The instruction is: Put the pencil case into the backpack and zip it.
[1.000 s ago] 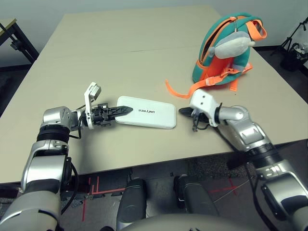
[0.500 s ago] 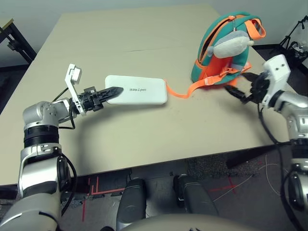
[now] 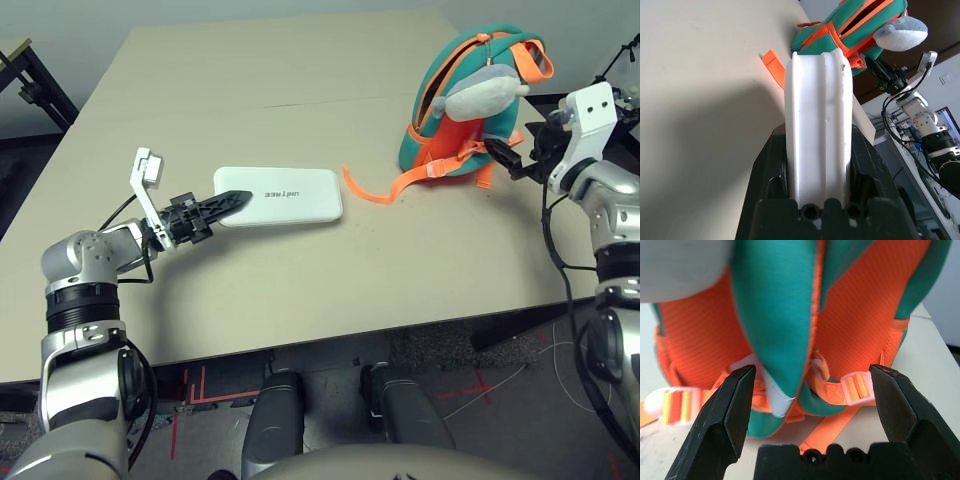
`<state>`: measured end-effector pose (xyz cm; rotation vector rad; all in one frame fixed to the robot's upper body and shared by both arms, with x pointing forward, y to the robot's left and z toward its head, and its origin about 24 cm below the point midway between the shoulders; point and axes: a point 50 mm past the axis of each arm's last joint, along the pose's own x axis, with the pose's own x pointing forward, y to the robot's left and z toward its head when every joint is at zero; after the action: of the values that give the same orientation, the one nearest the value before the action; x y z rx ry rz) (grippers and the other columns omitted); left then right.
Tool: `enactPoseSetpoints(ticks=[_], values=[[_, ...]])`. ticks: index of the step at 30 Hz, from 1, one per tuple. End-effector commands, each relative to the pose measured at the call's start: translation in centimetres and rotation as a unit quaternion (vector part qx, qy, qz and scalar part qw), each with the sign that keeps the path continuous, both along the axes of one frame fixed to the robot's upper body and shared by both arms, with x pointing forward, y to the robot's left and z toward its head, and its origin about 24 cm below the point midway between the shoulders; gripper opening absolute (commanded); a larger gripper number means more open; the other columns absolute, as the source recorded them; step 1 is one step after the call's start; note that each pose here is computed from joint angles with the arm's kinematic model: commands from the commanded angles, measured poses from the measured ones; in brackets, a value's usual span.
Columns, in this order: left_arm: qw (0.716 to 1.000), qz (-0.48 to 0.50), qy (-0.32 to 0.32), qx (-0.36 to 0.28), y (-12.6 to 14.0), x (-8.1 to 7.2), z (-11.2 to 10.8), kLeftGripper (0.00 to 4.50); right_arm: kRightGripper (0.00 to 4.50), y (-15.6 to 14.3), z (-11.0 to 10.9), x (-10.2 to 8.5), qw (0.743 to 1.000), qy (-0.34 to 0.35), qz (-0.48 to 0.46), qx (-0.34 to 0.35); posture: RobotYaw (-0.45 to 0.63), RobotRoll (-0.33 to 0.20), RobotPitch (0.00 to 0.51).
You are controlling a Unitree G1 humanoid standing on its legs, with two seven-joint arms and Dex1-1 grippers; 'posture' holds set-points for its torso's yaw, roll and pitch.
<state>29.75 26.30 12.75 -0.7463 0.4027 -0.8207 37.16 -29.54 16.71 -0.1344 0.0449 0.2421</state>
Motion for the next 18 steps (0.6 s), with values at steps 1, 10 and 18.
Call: enactPoseSetpoints(ticks=[1, 10, 18], values=[[1.0, 0.001, -0.021, -0.012, 0.0, -0.2, 0.8, 1.36, 4.5, 0.0, -0.1, 0.5, 0.999, -0.005, -0.01, 0.048, -0.03, 0.0, 0.067], [1.0, 0.009, -0.02, -0.011, 0.3, -0.3, 0.6, 1.36, 1.62, 1.4, -0.4, 1.5, 0.997, 0.005, 0.002, 0.073, -0.02, 0.0, 0.069], [0.999, 0.038, -0.038, 0.003, 1.1, 0.0, 0.8, 1.36, 0.0, 1.6, 0.2, 1.5, 0.996, -0.016, 0.024, 0.086, -0.02, 0.0, 0.072]])
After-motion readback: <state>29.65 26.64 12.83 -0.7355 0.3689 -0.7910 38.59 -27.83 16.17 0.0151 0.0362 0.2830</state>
